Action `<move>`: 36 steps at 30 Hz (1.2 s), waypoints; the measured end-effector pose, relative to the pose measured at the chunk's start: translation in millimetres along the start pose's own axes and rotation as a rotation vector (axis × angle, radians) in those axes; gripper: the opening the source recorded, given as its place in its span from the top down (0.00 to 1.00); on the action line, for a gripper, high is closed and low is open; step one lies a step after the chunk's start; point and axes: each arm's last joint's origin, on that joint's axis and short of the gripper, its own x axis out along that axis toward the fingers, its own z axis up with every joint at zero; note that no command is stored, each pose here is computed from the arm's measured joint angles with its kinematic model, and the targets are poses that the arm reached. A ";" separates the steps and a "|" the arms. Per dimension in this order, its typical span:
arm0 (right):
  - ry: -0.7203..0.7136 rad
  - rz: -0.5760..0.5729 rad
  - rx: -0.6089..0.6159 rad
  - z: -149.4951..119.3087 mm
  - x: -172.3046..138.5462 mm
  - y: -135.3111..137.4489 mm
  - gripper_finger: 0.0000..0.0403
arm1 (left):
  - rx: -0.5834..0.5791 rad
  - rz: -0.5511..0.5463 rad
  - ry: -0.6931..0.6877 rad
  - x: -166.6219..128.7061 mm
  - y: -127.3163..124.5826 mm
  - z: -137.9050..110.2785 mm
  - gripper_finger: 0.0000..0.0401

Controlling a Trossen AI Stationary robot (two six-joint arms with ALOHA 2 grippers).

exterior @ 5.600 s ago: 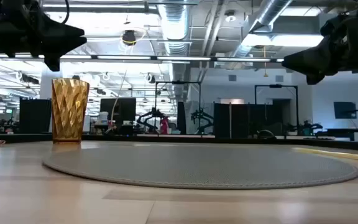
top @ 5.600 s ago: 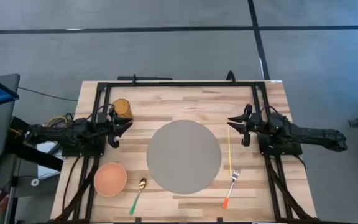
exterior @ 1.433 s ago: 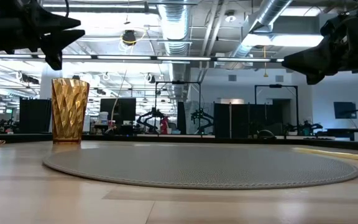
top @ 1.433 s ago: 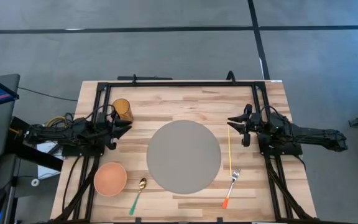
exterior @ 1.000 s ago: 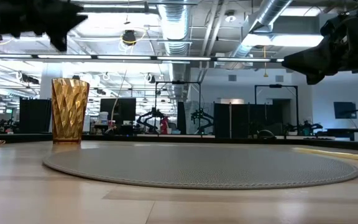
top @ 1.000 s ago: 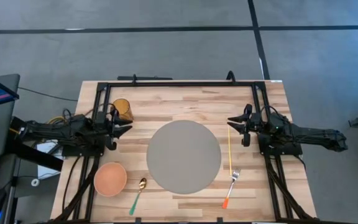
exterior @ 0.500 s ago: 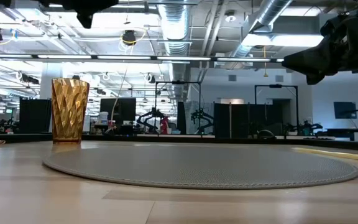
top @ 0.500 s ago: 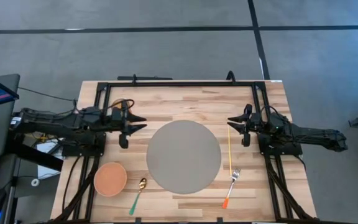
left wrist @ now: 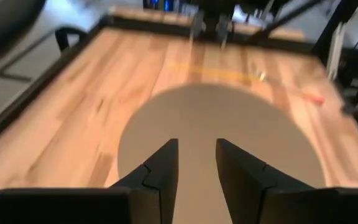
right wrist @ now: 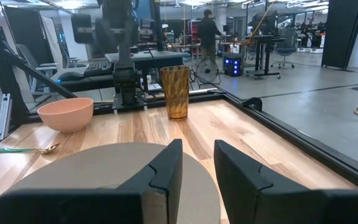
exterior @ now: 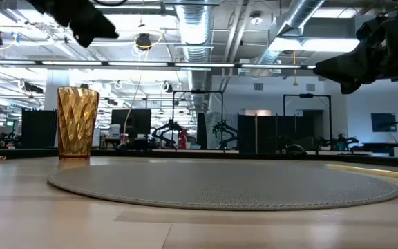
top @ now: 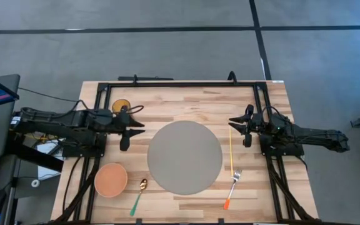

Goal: Pick & Place Utensil
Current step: Put the pink bowl to the center of the gray tablemat

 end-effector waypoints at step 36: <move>0.001 0.000 0.000 -0.2 0.0 0.0 0.78 | -0.010 0.014 0.103 3.9 0.4 -9.1 0.50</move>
